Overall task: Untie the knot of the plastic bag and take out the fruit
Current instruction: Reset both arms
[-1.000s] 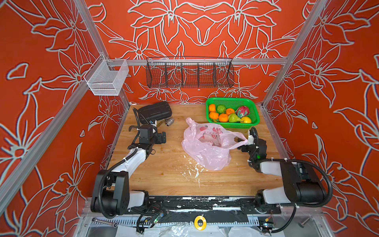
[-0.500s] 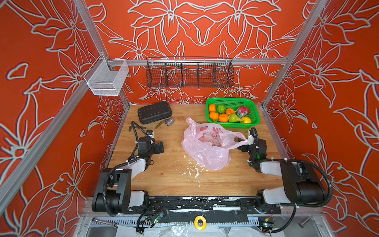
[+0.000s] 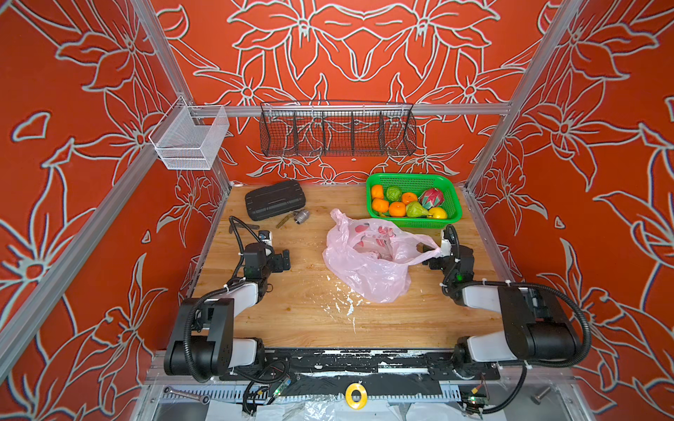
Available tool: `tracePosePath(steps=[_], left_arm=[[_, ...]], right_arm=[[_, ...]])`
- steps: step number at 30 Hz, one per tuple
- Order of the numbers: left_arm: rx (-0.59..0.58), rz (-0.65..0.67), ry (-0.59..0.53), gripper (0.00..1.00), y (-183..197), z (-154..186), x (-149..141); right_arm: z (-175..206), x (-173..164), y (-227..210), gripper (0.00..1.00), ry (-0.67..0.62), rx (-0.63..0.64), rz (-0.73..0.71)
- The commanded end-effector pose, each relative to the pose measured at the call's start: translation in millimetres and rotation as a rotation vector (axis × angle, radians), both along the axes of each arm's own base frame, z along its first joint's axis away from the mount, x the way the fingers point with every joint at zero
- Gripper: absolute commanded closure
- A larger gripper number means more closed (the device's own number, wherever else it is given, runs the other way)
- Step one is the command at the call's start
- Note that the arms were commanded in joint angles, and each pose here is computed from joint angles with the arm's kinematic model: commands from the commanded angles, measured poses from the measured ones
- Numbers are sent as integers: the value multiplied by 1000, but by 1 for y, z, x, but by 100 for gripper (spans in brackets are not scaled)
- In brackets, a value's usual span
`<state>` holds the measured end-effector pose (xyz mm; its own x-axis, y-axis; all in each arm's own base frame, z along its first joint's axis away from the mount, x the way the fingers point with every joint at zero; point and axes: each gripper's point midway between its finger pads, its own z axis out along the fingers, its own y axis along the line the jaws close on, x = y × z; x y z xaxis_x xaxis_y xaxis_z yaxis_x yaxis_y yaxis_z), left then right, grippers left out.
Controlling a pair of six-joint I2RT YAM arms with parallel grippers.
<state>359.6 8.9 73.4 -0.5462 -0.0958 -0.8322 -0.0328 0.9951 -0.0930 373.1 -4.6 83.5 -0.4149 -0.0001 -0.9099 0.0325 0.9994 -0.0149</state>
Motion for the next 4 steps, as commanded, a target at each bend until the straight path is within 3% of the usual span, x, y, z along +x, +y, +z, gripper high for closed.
tracePosePath(steps=[1,4], left_arm=[[2,-6,-40,3,1,11,7],[2,-7,-40,3,1,11,6]], right_arm=[[6,6,1,3,-11,-20,8],[10,0,2,3,-39,-19,15]])
